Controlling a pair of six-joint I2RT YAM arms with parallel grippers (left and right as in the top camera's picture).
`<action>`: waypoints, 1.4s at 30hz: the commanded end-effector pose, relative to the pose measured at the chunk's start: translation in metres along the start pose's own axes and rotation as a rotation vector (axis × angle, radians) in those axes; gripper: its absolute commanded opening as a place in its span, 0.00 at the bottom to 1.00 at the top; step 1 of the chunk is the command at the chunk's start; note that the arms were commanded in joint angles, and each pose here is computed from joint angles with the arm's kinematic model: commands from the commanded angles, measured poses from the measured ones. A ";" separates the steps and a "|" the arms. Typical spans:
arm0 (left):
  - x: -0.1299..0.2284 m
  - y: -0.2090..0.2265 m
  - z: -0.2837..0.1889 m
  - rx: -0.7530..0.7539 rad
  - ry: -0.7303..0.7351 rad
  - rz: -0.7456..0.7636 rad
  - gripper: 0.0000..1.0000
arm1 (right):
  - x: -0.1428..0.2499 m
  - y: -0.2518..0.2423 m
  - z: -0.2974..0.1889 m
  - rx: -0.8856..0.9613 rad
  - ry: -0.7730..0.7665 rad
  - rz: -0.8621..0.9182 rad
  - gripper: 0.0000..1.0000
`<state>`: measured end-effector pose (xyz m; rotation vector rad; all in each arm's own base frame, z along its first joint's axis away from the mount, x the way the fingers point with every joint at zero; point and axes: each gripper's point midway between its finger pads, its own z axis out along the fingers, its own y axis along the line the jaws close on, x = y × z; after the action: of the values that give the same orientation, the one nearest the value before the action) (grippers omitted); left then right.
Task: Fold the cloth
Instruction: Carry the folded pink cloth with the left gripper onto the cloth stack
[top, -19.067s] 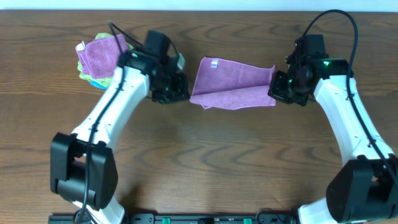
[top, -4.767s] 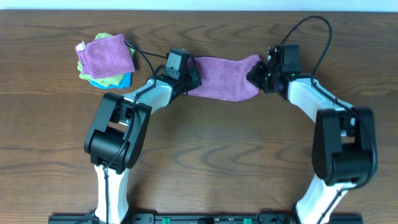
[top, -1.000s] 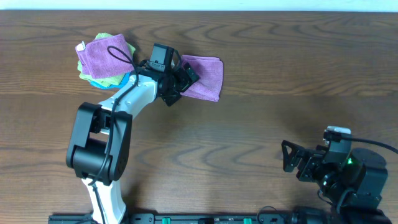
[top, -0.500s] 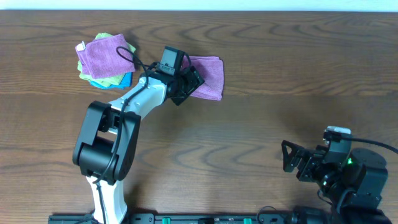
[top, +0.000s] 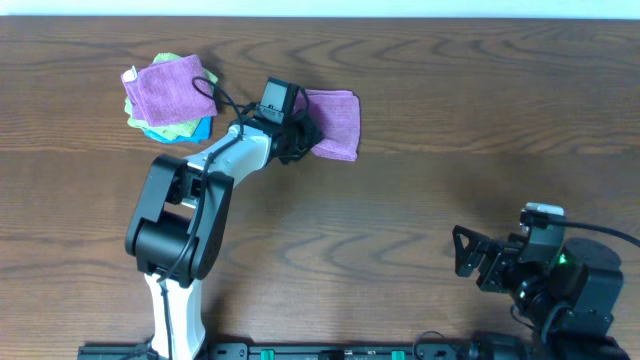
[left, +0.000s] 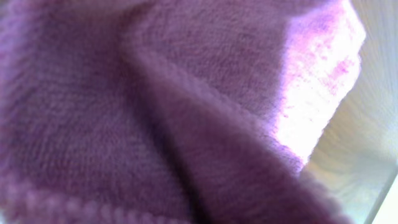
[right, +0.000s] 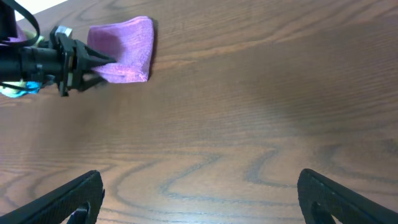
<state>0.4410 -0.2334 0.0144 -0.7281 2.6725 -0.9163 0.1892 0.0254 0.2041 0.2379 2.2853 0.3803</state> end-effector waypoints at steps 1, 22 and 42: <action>0.006 -0.008 0.007 0.062 0.044 0.047 0.06 | 0.002 -0.002 0.001 0.008 0.002 0.023 0.99; -0.225 -0.051 -0.249 0.009 -0.532 0.218 0.06 | 0.002 -0.002 0.001 0.008 0.002 0.023 0.99; -0.219 0.010 -0.258 -0.131 -0.421 0.249 0.06 | 0.002 -0.002 0.001 0.008 0.002 0.023 0.99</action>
<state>0.5280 0.0220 0.2176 -0.5734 2.3965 -0.4558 0.1891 0.0253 0.2035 0.2392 2.2871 0.3802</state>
